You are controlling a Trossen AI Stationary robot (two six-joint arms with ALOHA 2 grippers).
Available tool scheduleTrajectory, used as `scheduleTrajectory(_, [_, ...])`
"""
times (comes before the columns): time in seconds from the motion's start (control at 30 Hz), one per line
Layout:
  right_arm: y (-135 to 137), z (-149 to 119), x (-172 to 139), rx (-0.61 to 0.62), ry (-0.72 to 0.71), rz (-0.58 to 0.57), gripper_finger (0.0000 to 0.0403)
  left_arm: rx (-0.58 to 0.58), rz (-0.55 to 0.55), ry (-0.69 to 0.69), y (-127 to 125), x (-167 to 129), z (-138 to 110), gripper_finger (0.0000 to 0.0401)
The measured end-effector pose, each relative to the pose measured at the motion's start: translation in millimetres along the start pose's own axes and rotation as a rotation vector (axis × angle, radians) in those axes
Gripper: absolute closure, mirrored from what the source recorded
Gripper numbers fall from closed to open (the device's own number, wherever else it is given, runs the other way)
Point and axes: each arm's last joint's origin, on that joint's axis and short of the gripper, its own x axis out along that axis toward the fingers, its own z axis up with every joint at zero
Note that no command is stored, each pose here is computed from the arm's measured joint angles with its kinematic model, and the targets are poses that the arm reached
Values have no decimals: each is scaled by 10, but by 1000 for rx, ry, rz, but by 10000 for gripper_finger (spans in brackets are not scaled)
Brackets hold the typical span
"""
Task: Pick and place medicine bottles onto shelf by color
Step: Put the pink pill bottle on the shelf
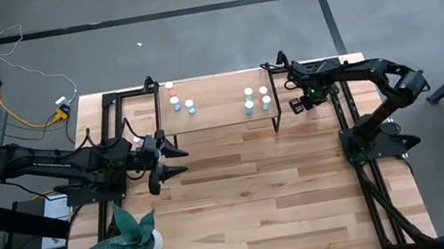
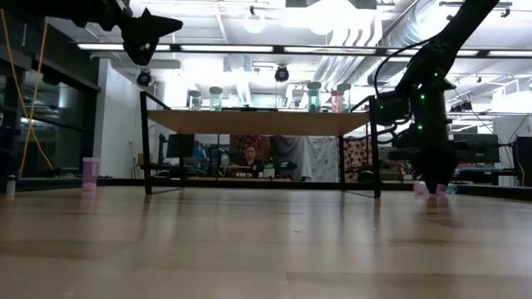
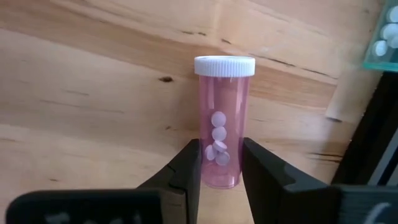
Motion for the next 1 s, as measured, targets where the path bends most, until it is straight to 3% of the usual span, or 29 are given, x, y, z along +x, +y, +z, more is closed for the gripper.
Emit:
scheduleTrajectory(0.27, [-24, -31, -90, -39, -15, 15, 319, 0, 13, -2, 4, 0, -1, 178])
scheduleTrajectory(0.57, [-167, -154, -657, 11, -302, 140, 320, 0, 29, -8, 9, 0, 2, 178])
scheduleTrajectory(0.77, [-237, -288, -1165, 11, -629, 396, 320, 0, 61, -20, 18, -1, 7, 178])
scheduleTrajectory(1.0, [-19, -464, -1592, -159, -899, 710, 320, 0, 61, -21, 18, -1, 8, 178])
